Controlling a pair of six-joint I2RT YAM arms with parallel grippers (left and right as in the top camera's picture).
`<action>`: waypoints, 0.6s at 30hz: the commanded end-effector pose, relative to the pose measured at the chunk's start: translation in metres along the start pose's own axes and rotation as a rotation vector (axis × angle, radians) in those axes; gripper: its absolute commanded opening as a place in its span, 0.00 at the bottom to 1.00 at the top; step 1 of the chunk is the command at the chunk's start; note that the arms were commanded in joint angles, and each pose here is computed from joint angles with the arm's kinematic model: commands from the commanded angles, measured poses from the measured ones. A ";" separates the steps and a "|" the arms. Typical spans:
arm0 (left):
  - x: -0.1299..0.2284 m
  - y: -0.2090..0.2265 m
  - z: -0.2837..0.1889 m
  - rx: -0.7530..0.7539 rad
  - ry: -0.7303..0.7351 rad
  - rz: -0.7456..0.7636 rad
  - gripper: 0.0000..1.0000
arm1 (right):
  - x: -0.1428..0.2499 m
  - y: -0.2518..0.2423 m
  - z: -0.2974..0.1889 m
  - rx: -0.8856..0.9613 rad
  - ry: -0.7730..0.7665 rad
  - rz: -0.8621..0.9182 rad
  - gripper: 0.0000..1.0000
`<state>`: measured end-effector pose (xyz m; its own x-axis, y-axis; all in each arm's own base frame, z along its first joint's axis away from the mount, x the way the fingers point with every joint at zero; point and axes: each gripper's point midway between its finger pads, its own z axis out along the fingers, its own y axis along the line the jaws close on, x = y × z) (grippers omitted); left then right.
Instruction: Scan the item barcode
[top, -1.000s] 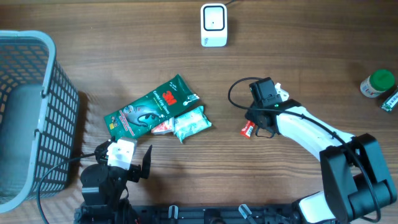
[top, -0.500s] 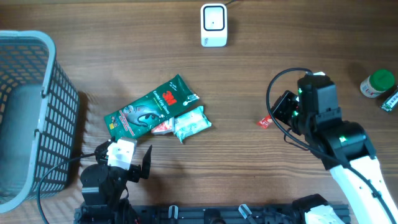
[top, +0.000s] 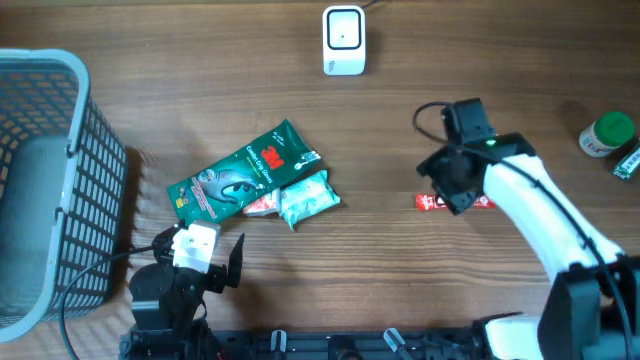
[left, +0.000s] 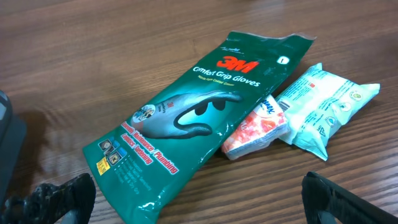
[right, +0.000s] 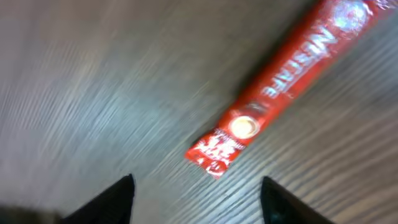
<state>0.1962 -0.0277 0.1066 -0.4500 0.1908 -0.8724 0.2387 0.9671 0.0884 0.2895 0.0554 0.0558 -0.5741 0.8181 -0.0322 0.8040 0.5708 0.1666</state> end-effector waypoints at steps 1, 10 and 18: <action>0.000 0.001 0.000 -0.007 -0.003 0.007 1.00 | -0.024 -0.010 -0.004 -0.019 0.065 0.327 0.52; 0.000 0.001 0.000 -0.007 -0.003 0.007 1.00 | -0.040 -0.018 0.015 0.006 0.081 0.388 0.44; 0.000 0.001 0.000 -0.007 -0.003 0.007 1.00 | -0.029 -0.042 0.094 0.194 0.175 0.385 0.07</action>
<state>0.1962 -0.0276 0.1065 -0.4504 0.1908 -0.8722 0.2384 0.9671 0.0885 0.3028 0.0160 -0.0061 -0.2314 0.9601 0.1572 0.9728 0.2269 0.0464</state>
